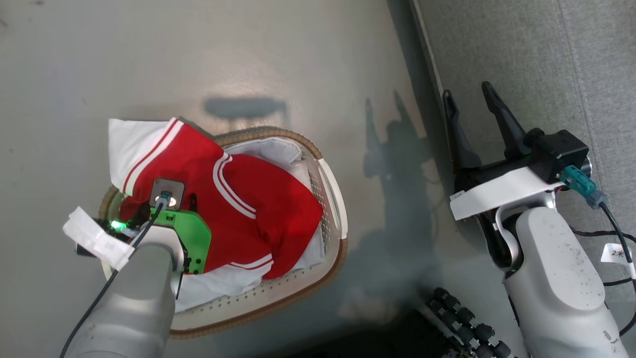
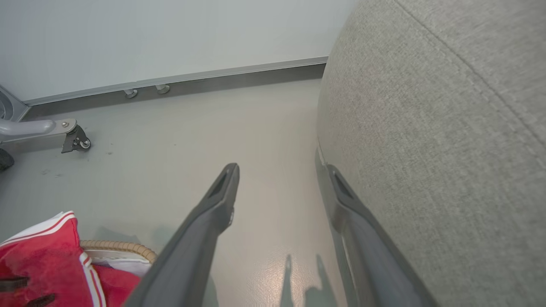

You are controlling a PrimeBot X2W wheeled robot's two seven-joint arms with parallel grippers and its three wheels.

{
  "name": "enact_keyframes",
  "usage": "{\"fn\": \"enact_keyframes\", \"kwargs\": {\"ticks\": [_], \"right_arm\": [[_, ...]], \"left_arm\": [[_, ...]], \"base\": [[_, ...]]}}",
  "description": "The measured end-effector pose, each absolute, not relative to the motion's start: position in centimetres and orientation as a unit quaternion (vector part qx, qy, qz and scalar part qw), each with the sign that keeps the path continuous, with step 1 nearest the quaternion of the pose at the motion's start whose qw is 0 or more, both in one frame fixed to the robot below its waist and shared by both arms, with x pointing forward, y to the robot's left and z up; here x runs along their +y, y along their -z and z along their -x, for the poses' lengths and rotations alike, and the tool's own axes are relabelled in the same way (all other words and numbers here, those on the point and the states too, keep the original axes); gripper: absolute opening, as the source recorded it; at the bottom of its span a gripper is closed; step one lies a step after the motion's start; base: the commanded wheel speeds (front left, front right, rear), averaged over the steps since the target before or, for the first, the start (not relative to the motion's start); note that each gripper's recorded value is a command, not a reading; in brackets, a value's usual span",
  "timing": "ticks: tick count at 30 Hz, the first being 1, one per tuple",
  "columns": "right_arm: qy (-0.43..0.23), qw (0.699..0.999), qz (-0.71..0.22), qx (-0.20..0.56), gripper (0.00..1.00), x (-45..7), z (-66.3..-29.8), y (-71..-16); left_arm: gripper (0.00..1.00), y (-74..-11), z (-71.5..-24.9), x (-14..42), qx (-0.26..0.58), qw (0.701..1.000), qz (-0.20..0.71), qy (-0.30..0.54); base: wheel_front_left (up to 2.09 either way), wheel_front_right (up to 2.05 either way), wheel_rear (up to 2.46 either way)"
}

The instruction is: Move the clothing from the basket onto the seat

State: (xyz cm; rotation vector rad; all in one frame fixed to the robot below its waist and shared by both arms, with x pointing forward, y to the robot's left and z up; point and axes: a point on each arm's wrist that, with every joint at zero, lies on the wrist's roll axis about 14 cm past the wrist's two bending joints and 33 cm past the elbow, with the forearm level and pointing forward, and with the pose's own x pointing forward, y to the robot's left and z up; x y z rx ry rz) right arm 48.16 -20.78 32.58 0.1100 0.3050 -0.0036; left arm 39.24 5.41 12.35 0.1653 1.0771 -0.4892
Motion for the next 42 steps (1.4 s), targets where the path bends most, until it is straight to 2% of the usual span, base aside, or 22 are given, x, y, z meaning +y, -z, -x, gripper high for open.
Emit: {"fn": "enact_keyframes", "kwargs": {"ticks": [17,24,26,32,42], "right_arm": [[-0.001,0.980,-0.062,0.190,1.00,-20.5,-48.4,-28.3],[-0.002,0.978,-0.064,0.201,1.00,-20.4,-48.1,-27.3],[-0.002,0.977,-0.064,0.202,1.00,-20.4,-48.1,-27.2],[0.000,0.978,-0.064,0.197,1.00,-20.6,-48.2,-27.7],[0.007,0.984,-0.063,0.167,1.00,-21.1,-48.5,-30.9]], "left_arm": [[1.00,-7.8,-35.4,3.2,0.576,0.757,-0.081,0.297],[1.00,-7.2,-34.0,2.6,0.591,0.738,-0.078,0.316],[0.00,-7.1,-33.8,2.5,0.593,0.734,-0.078,0.321],[0.00,-7.5,-33.5,2.2,0.598,0.727,-0.078,0.328],[0.00,-10.6,-35.1,1.4,0.550,0.771,-0.045,0.319]], "base": [[0.00,0.00,0.00],[0.00,0.00,0.00],[0.00,0.00,0.00],[0.00,0.00,0.00],[0.00,0.00,0.00]]}}
